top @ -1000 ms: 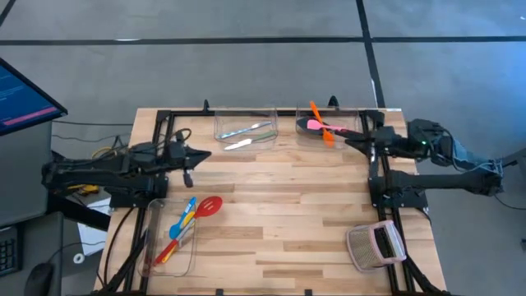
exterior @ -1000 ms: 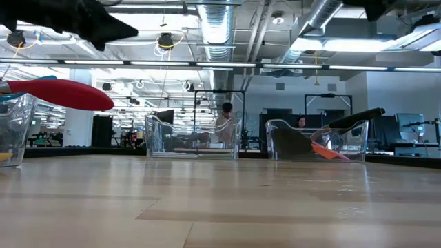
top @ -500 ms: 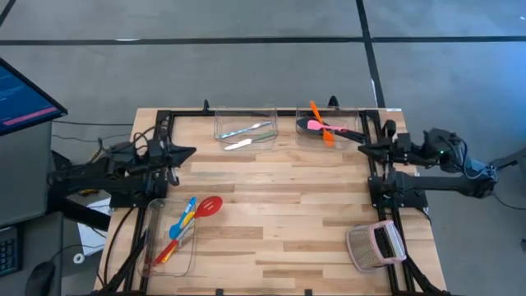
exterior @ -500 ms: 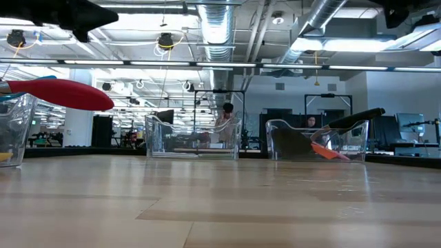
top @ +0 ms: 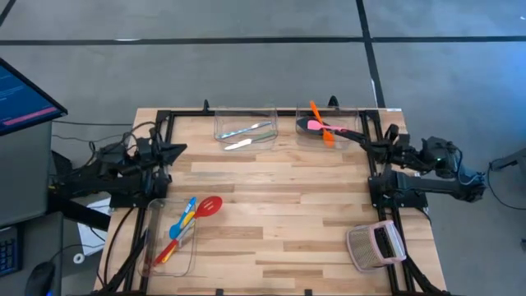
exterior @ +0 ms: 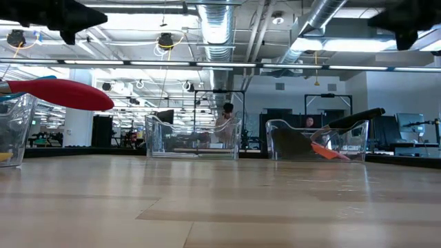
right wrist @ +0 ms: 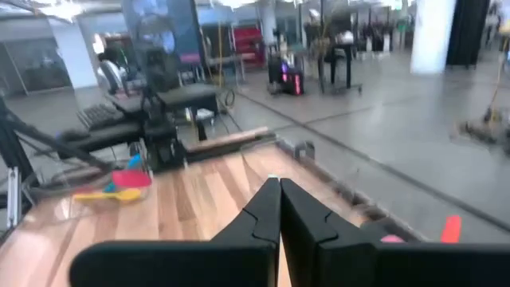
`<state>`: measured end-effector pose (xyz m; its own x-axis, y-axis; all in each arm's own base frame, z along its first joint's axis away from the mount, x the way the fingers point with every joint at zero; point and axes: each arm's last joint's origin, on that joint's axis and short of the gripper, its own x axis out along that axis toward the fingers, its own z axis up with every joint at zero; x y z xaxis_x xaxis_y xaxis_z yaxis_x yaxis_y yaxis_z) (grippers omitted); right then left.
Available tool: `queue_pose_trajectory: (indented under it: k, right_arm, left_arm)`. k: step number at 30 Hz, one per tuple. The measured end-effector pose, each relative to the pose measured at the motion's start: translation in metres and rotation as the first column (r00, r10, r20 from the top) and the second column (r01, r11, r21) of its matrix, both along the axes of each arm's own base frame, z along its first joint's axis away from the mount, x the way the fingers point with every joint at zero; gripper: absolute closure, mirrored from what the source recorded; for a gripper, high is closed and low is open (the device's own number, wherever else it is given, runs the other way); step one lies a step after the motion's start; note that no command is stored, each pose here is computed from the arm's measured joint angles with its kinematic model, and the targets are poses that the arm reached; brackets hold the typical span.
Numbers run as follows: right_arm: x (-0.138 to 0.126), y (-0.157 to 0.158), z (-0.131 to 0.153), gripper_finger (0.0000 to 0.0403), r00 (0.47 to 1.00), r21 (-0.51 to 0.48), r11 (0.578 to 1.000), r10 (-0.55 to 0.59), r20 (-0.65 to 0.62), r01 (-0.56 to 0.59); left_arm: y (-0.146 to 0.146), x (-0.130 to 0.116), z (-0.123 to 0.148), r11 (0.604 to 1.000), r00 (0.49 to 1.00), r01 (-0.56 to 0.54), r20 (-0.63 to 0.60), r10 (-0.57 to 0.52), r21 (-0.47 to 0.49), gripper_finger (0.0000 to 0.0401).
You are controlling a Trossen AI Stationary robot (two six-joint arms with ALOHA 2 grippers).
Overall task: Pick & Place Kitchen Items
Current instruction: Return to Home Position
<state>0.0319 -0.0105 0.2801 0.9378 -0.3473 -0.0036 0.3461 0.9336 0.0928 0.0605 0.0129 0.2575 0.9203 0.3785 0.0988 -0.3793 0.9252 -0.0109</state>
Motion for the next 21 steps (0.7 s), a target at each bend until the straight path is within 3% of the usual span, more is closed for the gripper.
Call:
queue_pose_trajectory:
  k: [4, 8, 21]
  right_arm:
    - [0.014, -0.001, -0.014, 0.0403, 1.0, 0.021, 1.0, -0.004, -0.01, 0.004]
    - [0.03, -0.002, -0.035, 0.0403, 1.0, 0.007, 1.0, 0.013, 0.002, -0.013]
    - [0.059, 0.004, -0.094, 0.0403, 0.989, -0.053, 0.988, 0.142, -0.047, -0.145]
  left_arm:
    - [0.0, 0.002, -0.007, 0.999, 1.0, 0.008, -0.011, -0.009, -0.051, 0.0399]
    - [0.0, 0.011, -0.032, 0.998, 0.997, 0.014, -0.079, -0.019, -0.058, 0.0399]
    - [-0.001, 0.036, -0.086, 0.993, 0.991, 0.115, -0.064, -0.116, -0.028, 0.0399]
